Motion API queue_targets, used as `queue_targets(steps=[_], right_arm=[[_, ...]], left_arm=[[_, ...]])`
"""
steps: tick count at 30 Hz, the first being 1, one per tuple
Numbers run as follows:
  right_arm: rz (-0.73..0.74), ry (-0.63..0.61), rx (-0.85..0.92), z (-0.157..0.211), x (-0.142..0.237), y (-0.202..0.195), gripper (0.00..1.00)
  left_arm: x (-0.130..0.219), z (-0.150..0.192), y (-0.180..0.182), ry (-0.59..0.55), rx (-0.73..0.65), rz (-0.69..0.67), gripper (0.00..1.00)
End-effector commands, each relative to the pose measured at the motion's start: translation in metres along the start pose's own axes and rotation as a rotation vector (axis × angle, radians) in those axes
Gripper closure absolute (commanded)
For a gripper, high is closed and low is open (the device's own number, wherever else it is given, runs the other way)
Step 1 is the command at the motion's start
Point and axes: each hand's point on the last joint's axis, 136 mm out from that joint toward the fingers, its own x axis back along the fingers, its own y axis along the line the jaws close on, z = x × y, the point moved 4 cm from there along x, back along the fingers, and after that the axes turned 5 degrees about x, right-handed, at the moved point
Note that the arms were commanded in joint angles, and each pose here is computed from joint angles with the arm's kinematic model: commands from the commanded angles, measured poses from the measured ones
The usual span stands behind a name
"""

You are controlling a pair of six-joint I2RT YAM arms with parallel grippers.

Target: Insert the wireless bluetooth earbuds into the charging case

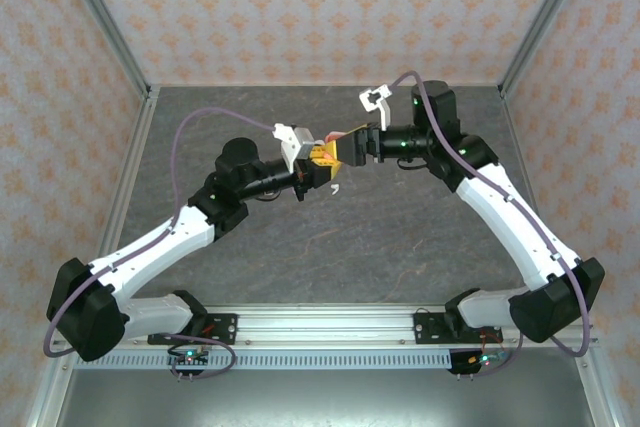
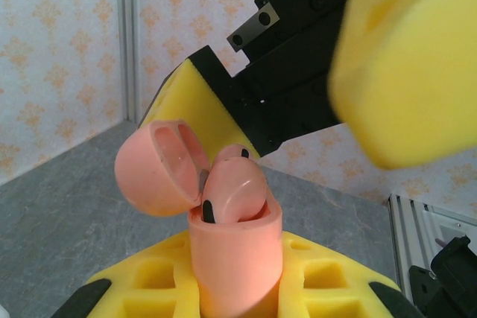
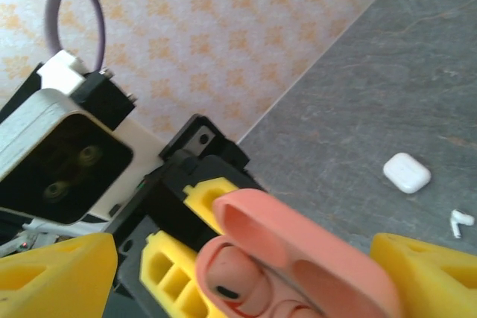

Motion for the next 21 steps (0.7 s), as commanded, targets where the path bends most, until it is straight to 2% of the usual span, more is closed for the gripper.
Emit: queue_targets(steps=[1,14,21], right_arm=[[-0.077,-0.033,0.083,-0.013,0.006,0.022,0.17],[-0.006,-0.092,0.195,-0.015,0.024,0.033,0.17],[0.061,-0.084,0.193,-0.008,0.027,0.026,0.17]], left_arm=[[-0.002,-0.016,-0.006,-0.026,-0.044,0.020,1.00],[-0.003,-0.014,-0.005,-0.006,-0.036,0.014,1.00],[-0.002,-0.014,-0.005,-0.006,-0.036,0.008,1.00]])
